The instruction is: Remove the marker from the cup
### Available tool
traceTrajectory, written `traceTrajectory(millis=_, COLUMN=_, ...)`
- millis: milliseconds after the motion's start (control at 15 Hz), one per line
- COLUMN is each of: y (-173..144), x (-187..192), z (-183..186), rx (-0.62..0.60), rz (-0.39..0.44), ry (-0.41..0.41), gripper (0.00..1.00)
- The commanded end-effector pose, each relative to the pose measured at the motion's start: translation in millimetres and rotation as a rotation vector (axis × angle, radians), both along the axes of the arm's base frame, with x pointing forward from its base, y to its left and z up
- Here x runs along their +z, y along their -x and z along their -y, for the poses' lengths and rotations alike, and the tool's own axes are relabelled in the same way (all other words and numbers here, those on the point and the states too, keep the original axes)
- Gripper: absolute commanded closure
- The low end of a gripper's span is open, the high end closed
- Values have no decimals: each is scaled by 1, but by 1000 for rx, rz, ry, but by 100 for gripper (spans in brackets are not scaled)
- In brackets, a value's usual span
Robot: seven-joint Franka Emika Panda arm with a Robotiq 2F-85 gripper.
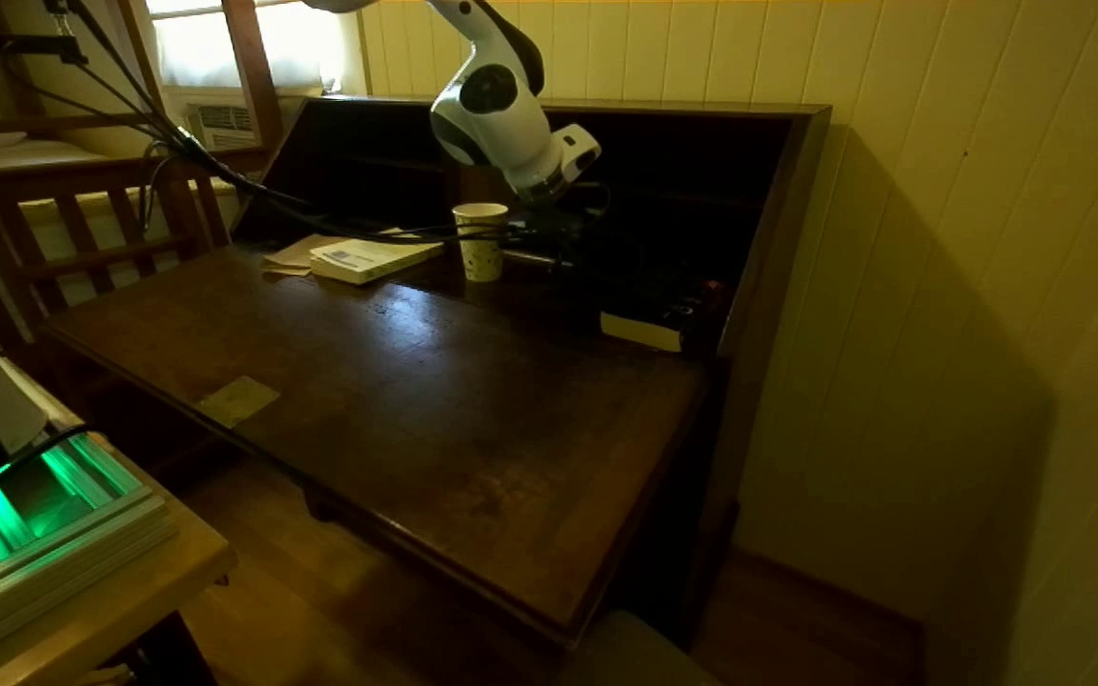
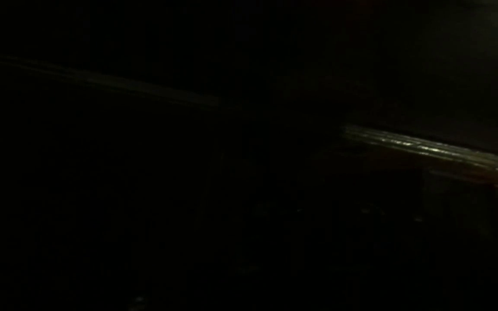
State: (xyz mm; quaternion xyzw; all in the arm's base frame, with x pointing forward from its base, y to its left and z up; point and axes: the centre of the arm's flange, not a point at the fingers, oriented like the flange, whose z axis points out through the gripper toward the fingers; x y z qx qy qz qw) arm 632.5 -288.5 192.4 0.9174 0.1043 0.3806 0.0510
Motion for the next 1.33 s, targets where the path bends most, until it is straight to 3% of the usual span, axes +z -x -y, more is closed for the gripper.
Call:
traceTrajectory(millis=0, y=-12, x=-4, z=1, rx=-36, rz=5, ry=3, gripper=94)
traceTrajectory(millis=867, y=-16, x=-2, z=2, rx=-58, rz=13, ry=-5, gripper=94)
traceTrajectory(millis=933, y=-16, x=-1, z=2, rx=-61, rz=13, ry=-4, gripper=53)
traceTrajectory(millis=1067, y=-15, x=-1, z=1, rx=-59, rz=13, ry=-3, gripper=45)
traceTrajectory(millis=1133, y=-15, x=-1, z=1, rx=-58, rz=10, ry=-4, gripper=86)
traceTrajectory(millis=1267, y=-15, x=0, z=1, rx=-61, rz=13, ry=-8, gripper=86)
